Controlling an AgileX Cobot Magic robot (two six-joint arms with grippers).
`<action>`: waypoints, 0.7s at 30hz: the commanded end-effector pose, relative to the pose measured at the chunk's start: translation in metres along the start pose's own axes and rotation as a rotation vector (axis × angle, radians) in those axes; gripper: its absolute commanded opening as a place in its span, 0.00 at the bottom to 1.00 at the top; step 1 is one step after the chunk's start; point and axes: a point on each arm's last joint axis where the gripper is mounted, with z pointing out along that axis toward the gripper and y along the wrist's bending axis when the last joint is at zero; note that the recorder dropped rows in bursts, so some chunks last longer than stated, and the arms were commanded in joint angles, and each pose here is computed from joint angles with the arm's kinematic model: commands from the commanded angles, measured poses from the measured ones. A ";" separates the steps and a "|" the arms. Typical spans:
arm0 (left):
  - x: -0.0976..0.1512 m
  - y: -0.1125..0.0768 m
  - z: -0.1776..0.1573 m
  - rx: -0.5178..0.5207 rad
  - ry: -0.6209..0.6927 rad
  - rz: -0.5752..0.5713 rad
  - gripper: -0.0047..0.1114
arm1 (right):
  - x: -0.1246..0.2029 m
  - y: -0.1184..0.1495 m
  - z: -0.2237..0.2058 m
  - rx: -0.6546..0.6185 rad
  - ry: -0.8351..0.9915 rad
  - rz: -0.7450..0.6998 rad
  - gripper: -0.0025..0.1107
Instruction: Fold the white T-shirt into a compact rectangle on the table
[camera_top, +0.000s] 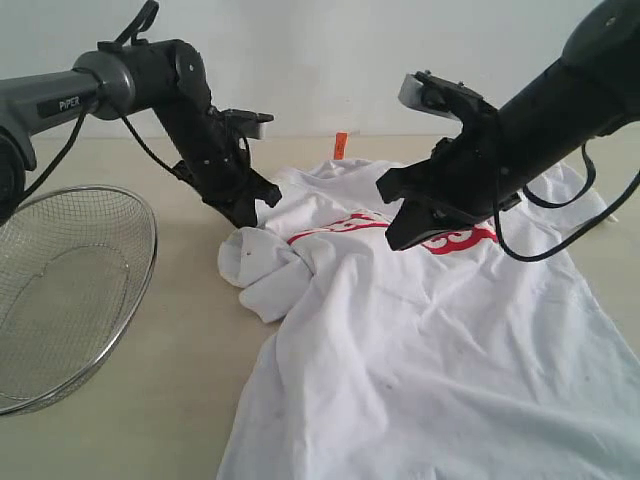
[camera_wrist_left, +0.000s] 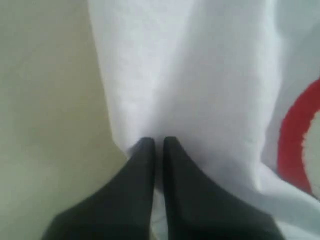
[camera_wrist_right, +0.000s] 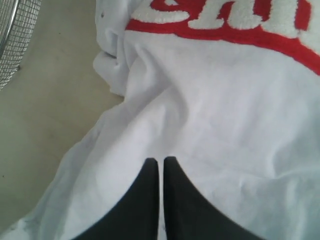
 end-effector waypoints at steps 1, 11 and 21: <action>0.003 0.006 0.011 -0.054 0.038 0.010 0.08 | -0.003 0.003 -0.001 0.007 -0.024 -0.023 0.02; -0.012 0.022 -0.012 -0.267 -0.039 0.029 0.08 | -0.004 0.003 -0.001 0.012 -0.030 -0.023 0.02; -0.030 0.017 -0.056 -0.285 -0.128 0.015 0.08 | -0.003 0.003 -0.001 0.007 -0.024 -0.025 0.02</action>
